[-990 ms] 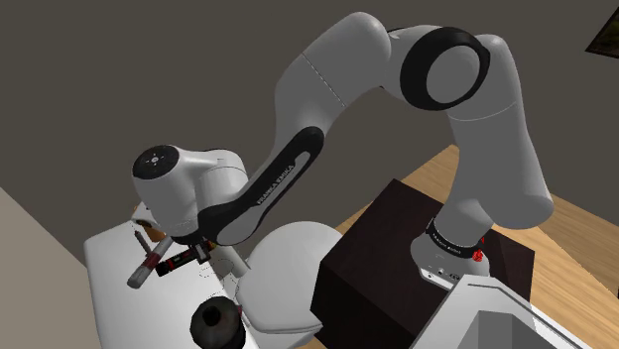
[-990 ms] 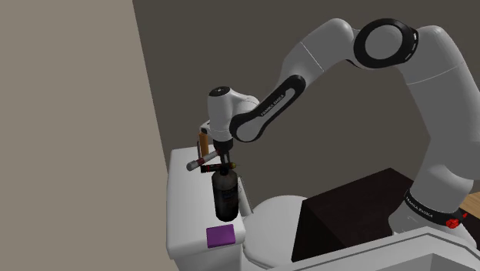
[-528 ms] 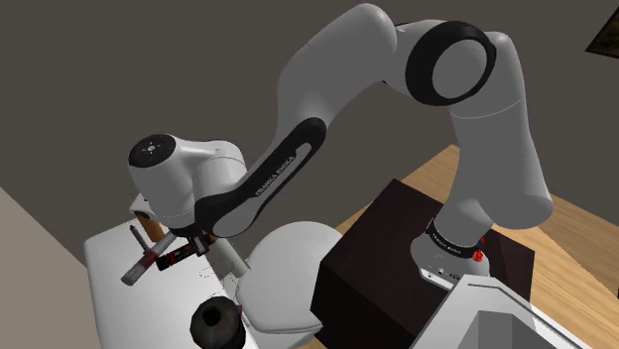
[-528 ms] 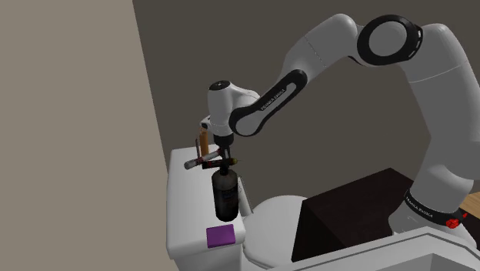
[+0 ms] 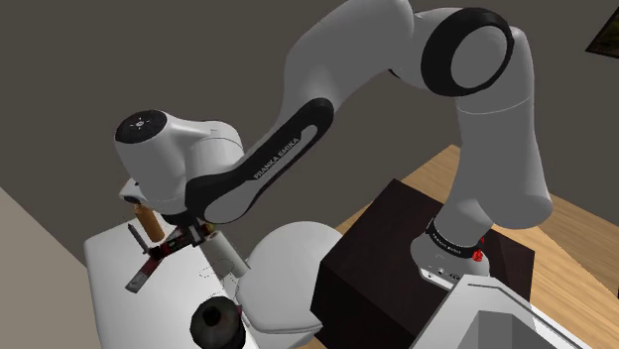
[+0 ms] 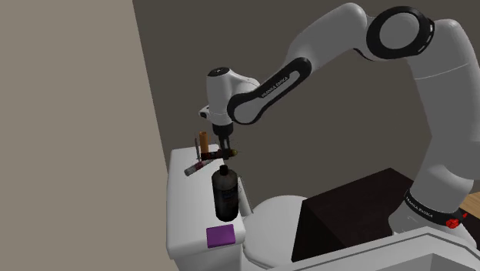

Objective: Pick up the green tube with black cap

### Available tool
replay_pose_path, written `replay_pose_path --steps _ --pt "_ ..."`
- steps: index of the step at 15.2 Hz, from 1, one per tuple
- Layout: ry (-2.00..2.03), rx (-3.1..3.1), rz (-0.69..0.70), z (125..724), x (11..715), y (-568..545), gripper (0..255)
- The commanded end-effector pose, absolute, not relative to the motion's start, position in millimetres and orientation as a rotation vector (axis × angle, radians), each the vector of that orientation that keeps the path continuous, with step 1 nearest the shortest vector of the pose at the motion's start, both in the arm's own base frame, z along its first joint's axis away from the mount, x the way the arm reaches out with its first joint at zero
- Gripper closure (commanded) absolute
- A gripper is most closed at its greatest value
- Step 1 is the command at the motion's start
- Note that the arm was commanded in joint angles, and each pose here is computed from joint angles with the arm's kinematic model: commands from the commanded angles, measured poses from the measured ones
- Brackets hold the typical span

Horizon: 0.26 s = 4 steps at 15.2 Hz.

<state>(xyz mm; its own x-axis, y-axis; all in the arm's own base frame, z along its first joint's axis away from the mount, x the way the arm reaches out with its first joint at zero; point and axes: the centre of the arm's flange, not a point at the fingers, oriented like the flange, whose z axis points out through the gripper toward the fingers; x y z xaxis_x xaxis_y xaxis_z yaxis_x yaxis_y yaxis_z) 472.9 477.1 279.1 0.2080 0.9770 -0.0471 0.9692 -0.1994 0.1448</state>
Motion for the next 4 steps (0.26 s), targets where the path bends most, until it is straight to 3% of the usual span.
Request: replay_pose_path --steps 1,4 --pt "1.890 2.327 0.082 289.8 472.1 476.4 255" --pt "1.890 2.327 0.082 295.9 472.0 476.4 255"
